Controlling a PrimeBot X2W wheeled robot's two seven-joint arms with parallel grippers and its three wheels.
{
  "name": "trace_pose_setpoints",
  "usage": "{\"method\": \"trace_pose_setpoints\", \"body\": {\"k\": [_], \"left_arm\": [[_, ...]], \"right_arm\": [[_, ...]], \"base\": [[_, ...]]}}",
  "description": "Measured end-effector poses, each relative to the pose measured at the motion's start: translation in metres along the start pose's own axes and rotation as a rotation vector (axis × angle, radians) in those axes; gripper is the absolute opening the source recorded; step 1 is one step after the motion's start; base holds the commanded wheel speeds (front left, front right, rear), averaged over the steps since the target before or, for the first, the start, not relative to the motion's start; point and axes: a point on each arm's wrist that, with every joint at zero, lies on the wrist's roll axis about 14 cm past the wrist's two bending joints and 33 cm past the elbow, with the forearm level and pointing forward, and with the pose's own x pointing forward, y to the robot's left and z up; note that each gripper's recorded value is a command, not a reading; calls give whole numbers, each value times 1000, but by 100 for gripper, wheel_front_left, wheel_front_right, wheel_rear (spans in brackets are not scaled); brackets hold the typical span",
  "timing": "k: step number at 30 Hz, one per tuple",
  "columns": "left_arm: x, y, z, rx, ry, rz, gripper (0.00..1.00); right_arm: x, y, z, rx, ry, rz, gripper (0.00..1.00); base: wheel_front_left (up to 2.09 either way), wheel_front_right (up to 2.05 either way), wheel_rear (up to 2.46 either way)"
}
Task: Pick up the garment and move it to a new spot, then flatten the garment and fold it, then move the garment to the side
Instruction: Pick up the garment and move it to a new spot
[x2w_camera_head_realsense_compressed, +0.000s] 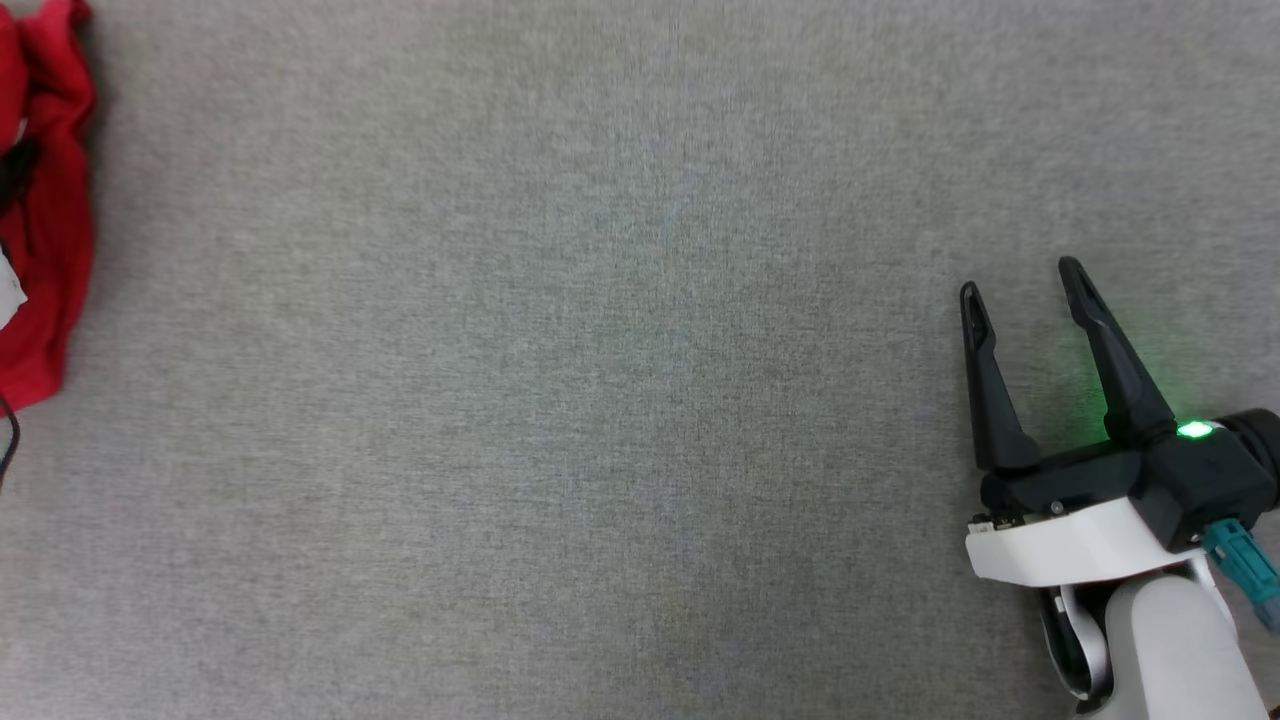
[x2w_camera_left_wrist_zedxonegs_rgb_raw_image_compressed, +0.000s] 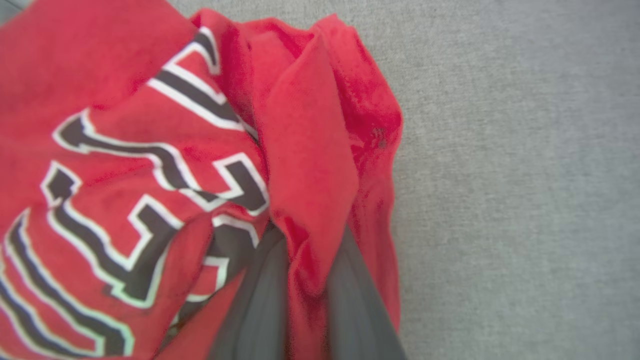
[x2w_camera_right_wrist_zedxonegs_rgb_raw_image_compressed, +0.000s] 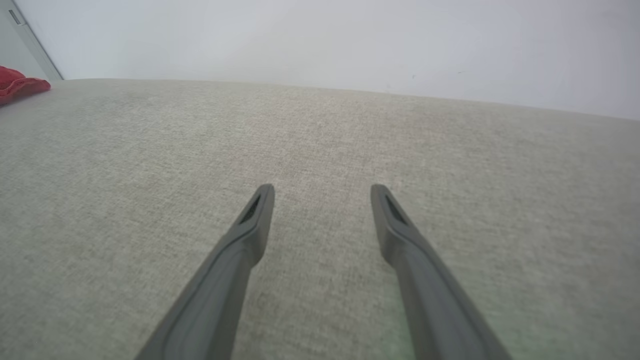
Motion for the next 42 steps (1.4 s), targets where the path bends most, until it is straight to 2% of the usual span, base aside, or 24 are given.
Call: {"method": "trace_pose_setpoints", "body": {"k": [8,12,14,17,23,30,37,41,42], "left_arm": [[-61,0,77,70,-354,19,0],[-101,-12,110,112,-519,-3,0],[-119,-21,120,174,-574,-7,0],[-143,-44,137,219,-663,-44,0],[-177,-116,163,303,-814,-171,0],[-188,-233,160,364,-888,-419,0],[-185,-352,120,347,-872,-699,0],[-171,-409,75,333,-774,-835,0],[-168,-422,62,340,-747,-863,13]], "right_arm": [[-20,1,32,-1,-45,-12,100],[-35,4,50,-13,-76,-14,100],[-41,5,61,-18,-97,-17,100],[-53,6,71,-27,-116,-20,100],[-72,1,93,-36,-166,-50,100],[-97,-20,101,-38,-183,-128,100],[-122,-52,103,-38,-187,-242,100],[-133,-71,104,-33,-188,-306,100],[-135,-73,102,-32,-184,-315,100]], "base": [[0,0,0],[0,0,0],[0,0,0],[0,0,0],[0,0,0],[0,0,0],[0,0,0],[0,0,0],[0,0,0]]}}
